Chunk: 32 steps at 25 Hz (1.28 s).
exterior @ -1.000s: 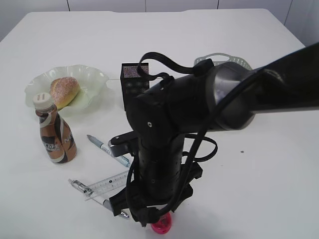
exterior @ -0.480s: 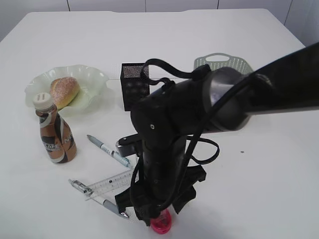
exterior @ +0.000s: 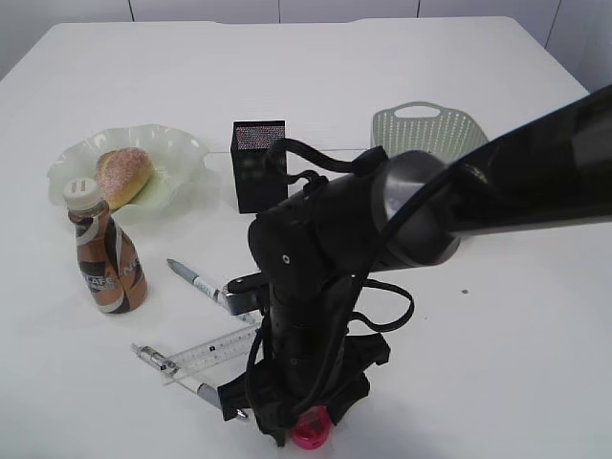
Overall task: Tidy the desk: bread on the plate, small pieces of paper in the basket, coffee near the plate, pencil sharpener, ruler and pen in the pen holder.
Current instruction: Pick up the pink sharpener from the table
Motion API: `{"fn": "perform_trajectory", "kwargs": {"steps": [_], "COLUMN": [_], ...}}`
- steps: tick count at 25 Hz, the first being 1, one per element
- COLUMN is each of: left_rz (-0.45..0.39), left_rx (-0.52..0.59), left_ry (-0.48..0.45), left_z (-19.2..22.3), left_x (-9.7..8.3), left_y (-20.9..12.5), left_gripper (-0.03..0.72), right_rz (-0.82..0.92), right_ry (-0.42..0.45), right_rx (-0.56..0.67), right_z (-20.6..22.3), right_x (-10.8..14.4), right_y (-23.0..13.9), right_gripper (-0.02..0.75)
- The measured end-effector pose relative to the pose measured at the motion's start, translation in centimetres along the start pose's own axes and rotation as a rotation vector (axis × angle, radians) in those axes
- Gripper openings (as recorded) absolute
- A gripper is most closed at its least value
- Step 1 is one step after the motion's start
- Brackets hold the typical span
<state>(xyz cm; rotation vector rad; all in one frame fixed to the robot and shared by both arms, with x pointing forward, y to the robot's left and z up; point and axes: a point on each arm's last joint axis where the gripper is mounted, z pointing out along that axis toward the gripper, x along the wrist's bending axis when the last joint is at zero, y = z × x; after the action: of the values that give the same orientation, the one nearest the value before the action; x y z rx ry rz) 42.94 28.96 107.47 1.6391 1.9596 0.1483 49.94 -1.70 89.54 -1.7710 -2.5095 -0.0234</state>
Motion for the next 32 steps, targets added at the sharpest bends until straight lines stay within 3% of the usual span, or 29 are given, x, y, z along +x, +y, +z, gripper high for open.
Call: {"fn": "perform_trajectory", "kwargs": {"steps": [6, 14, 18, 28, 32], "left_rz": [0.000, 0.000, 0.000, 0.000, 0.000], "left_rx": [0.000, 0.000, 0.000, 0.000, -0.009], "left_ry": [0.000, 0.000, 0.000, 0.000, 0.001], "left_z": [0.0, 0.0, 0.0, 0.0, 0.0], "left_x": [0.0, 0.0, 0.0, 0.0, 0.0], "left_y": [0.0, 0.0, 0.0, 0.0, 0.1], "left_gripper": [0.287, 0.286, 0.280, 0.277, 0.277], "right_rz": [0.000, -0.029, -0.059, 0.024, 0.018], "right_ry": [-0.003, 0.000, 0.030, 0.150, 0.224], "right_rx": [0.005, 0.000, -0.067, -0.309, -0.417], "right_z": [0.2, 0.0, -2.5, -10.7, -13.3], "right_x": [0.0, 0.0, -0.5, -8.9, -11.1], "right_y": [0.0, 0.0, 0.3, 4.3, 6.0], "right_gripper": [0.334, 0.321, 0.321, 0.322, 0.321]}}
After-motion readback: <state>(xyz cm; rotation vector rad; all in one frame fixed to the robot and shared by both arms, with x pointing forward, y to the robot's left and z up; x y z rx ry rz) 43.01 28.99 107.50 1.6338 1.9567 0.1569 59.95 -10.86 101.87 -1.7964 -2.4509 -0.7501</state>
